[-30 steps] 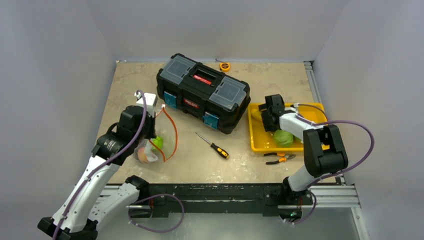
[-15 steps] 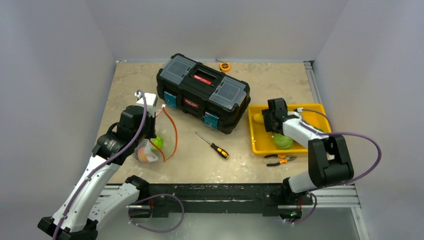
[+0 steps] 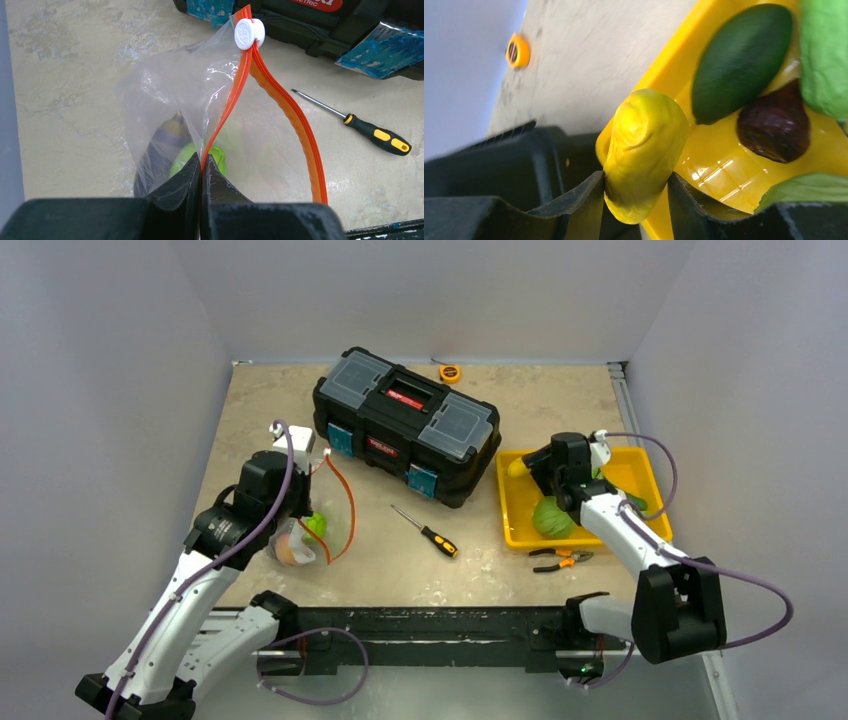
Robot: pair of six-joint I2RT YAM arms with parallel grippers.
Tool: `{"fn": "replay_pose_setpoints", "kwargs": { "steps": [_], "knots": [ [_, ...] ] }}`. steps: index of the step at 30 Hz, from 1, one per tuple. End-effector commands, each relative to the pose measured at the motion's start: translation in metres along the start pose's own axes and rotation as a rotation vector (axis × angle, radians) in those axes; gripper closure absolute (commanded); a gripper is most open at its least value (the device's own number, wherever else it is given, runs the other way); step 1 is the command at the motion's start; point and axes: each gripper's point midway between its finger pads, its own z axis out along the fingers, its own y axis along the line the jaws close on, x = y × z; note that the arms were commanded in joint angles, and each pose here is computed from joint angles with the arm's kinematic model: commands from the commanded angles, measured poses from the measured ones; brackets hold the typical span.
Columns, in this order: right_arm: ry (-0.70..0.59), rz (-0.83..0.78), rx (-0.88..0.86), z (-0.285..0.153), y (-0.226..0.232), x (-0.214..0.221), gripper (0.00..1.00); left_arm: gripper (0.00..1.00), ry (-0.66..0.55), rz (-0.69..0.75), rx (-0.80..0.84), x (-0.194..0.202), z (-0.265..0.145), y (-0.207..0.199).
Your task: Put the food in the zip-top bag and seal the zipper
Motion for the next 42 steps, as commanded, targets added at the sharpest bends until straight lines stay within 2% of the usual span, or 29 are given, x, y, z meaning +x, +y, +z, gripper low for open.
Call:
{"fn": "replay_pose_setpoints", "kwargs": {
  "steps": [1,7,10,15,17,24,32,39,42],
  "knots": [
    [0.063,-0.312,-0.266,-0.026,0.055,0.002,1.0,1.0,-0.035,-0.021,0.014,-0.008,-0.001,-0.004],
    [-0.1,-0.48,-0.531,-0.095,0.102,-0.013,1.0,1.0,-0.034,-0.021,0.012,-0.008,0.0,-0.003],
    [-0.146,-0.596,-0.687,-0.135,0.132,-0.004,1.0,1.0,-0.036,-0.022,0.012,-0.008,-0.001,-0.003],
    [-0.07,-0.782,-1.077,-0.203,0.182,0.057,1.0,1.0,-0.032,-0.02,0.011,-0.008,0.0,-0.003],
    [-0.055,-0.83,-1.179,-0.225,0.194,0.086,1.0,1.0,-0.03,-0.02,0.009,-0.007,0.0,-0.003],
    [-0.089,-0.806,-1.47,-0.294,0.224,0.155,1.0,1.0,-0.029,-0.021,-0.004,-0.007,0.0,-0.001],
    [-0.132,-0.702,-1.541,-0.314,0.249,0.216,1.0,1.0,-0.036,-0.024,-0.006,-0.008,-0.001,0.0],
    [-0.171,-0.546,-1.427,-0.284,0.255,0.239,1.0,1.0,-0.045,-0.027,-0.007,-0.008,-0.003,0.001],
    [-0.171,-0.523,-1.385,-0.272,0.256,0.248,0.95,1.0,-0.047,-0.028,-0.004,-0.009,-0.003,0.0]
  ]
}}
